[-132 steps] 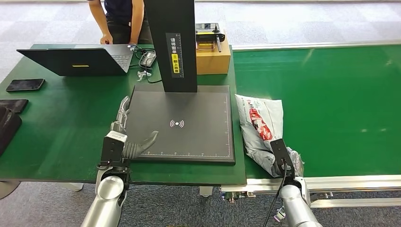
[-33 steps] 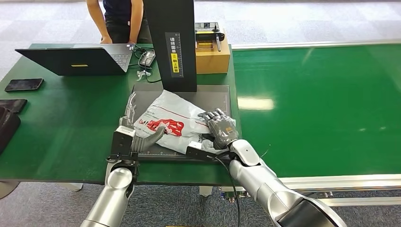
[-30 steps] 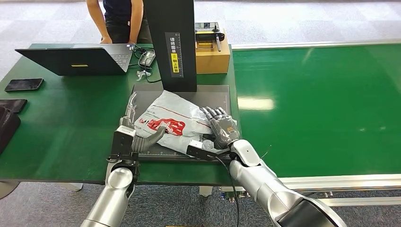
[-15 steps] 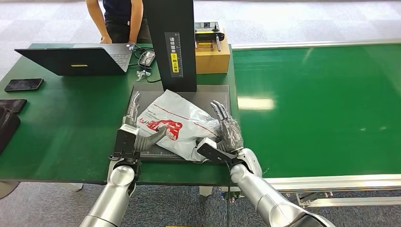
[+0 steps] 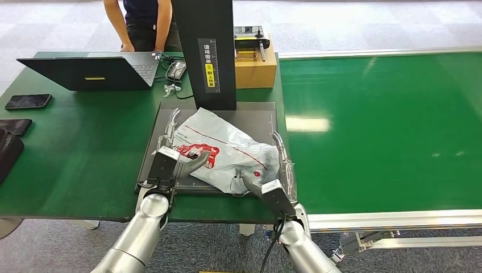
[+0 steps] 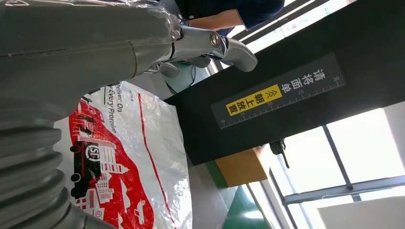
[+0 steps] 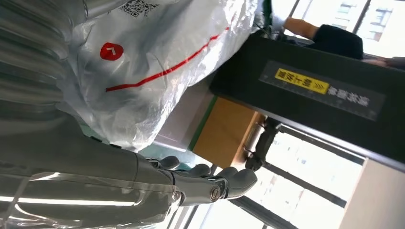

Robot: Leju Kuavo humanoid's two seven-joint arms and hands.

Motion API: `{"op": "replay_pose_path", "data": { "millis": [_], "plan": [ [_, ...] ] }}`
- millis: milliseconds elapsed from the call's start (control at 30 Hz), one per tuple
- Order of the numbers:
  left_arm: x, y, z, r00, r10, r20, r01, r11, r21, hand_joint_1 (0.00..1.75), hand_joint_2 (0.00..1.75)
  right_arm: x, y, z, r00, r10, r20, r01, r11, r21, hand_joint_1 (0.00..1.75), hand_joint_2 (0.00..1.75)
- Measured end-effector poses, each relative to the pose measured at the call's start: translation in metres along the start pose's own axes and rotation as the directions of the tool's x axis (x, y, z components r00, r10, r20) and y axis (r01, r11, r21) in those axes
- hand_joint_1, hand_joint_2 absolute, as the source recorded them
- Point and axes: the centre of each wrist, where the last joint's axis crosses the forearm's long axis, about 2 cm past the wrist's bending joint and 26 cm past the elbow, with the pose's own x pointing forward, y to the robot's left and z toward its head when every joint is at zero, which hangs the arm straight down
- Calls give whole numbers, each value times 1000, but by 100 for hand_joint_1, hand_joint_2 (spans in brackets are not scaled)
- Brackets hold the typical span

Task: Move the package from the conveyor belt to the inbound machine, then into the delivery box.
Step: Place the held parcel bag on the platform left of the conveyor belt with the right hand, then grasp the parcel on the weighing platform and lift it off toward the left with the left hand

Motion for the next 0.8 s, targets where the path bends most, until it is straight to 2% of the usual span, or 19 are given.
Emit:
{"op": "replay_pose_path", "data": {
  "millis": [200,500,800],
  "plan": [
    [0,1,-1,998,-57,-3,57,997,-53,0,175,14,-12,-2,998,-50,48,54,996,-66,0,175],
    [5,10,-3,978,-201,54,208,948,-240,0,175,25,-30,2,992,-97,76,106,987,-123,0,175],
    [1,26,-1,951,-302,68,308,898,-313,0,175,43,-46,-7,969,-220,111,235,961,-144,0,175]
  ]
}}
